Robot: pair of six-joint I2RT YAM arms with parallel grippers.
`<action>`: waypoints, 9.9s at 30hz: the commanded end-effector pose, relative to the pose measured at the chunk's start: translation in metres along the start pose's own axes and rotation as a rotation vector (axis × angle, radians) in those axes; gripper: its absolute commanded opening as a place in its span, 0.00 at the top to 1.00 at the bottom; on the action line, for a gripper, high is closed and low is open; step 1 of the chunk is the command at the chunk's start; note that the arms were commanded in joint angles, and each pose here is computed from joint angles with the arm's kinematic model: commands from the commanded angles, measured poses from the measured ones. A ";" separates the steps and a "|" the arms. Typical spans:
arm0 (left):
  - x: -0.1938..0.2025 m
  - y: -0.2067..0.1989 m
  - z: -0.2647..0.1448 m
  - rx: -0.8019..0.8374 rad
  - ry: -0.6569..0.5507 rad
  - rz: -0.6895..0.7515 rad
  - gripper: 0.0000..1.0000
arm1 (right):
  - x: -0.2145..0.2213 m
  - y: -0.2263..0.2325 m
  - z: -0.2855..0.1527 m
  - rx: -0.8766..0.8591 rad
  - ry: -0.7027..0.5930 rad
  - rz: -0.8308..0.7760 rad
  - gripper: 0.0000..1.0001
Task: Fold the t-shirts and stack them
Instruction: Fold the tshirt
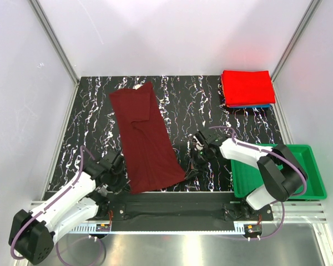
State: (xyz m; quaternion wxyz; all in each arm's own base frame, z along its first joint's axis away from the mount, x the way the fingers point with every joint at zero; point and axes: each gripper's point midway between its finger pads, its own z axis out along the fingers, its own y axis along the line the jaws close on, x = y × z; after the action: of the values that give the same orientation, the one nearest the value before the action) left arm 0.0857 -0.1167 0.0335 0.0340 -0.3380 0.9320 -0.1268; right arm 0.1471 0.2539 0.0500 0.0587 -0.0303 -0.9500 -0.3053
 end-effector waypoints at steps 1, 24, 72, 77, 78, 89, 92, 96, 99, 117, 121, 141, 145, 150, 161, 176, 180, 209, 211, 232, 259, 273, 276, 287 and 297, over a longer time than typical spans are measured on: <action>0.001 0.001 -0.009 -0.010 -0.001 0.022 1.00 | -0.012 0.009 -0.011 0.019 -0.063 -0.013 1.00; -0.025 -0.038 -0.048 0.027 -0.111 -0.025 1.00 | -0.044 0.044 -0.034 0.086 -0.080 -0.057 1.00; -0.283 -0.152 -0.021 0.126 -0.191 -0.032 1.00 | -0.297 0.163 -0.003 -0.216 -0.247 -0.111 0.99; -0.292 -0.157 -0.018 0.149 -0.193 -0.028 1.00 | -0.311 0.153 0.005 -0.217 -0.251 -0.057 0.99; -0.293 -0.157 -0.018 0.151 -0.189 -0.030 1.00 | -0.313 0.151 0.007 -0.214 -0.253 -0.049 0.99; -0.322 -0.166 -0.027 0.148 -0.216 -0.005 0.67 | -0.331 0.134 0.007 -0.227 -0.269 0.004 0.77; -0.337 -0.155 -0.050 0.089 -0.310 -0.015 0.59 | -0.335 0.135 -0.001 -0.234 -0.284 0.000 0.67; -0.331 -0.145 -0.064 0.058 -0.355 -0.014 0.57 | -0.334 0.139 -0.010 -0.235 -0.300 -0.034 0.60; -0.316 -0.142 -0.057 0.070 -0.336 0.001 0.57 | -0.332 0.140 -0.011 -0.242 -0.292 -0.042 0.65; -0.333 -0.162 -0.007 0.142 -0.320 0.200 0.56 | -0.303 0.119 -0.006 -0.197 -0.213 -0.151 0.61; -0.337 -0.167 0.003 0.166 -0.315 0.215 0.56 | -0.309 0.115 0.009 -0.215 -0.190 -0.159 0.57; -0.360 -0.140 0.017 0.128 -0.331 0.041 1.00 | -0.310 0.107 0.023 -0.233 -0.202 -0.158 0.59; -0.363 -0.138 0.026 0.132 -0.299 0.024 1.00 | -0.306 0.105 0.025 -0.219 -0.195 -0.162 0.60; -0.372 -0.145 0.002 0.122 -0.333 0.052 0.57 | -0.288 0.105 0.019 -0.191 -0.172 -0.173 0.59; -0.276 -0.090 -0.028 0.070 -0.304 -0.004 0.44 | -0.217 0.090 0.027 -0.161 -0.083 -0.180 0.42; -0.209 -0.055 0.035 0.054 -0.089 -0.063 0.47 | -0.199 0.090 0.064 -0.158 -0.030 -0.179 0.46; -0.199 -0.042 0.041 0.013 -0.070 -0.105 0.54 | -0.192 0.087 0.067 -0.183 -0.025 -0.148 0.60; -0.175 -0.013 0.042 -0.094 0.020 -0.188 0.98 | -0.176 0.086 0.070 -0.174 0.001 -0.115 0.94; -0.174 -0.009 0.040 -0.117 0.020 -0.180 0.98 | -0.168 0.082 0.072 -0.163 0.011 -0.112 1.00; -0.239 -0.153 -0.069 0.494 -0.294 0.082 0.67 | -0.095 0.084 0.067 -0.117 -0.008 -0.015 1.00; -0.304 -0.143 -0.046 0.224 -0.356 0.240 0.58 | -0.097 0.086 0.063 -0.091 -0.012 0.005 1.00; -0.201 -0.066 -0.031 0.083 -0.132 0.175 0.48 | -0.098 0.092 0.057 -0.098 -0.013 -0.011 1.00; -0.180 -0.057 -0.017 0.093 -0.075 0.123 0.46 | -0.097 0.093 0.058 -0.102 -0.013 -0.007 0.96; -0.162 -0.028 0.014 0.010 -0.015 0.075 0.45 | -0.080 0.083 0.059 -0.086 -0.013 -0.005 0.55; -0.156 -0.022 0.024 -0.014 0.020 0.056 0.63 | -0.068 0.068 0.077 -0.045 -0.001 0.002 0.75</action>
State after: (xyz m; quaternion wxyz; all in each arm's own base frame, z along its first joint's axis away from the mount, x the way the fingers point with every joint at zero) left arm 0.2212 -0.0432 0.0173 0.0221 -0.3109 0.9405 -0.1351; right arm 0.2122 0.3522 0.0180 0.0786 -0.0352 -0.9404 -0.3289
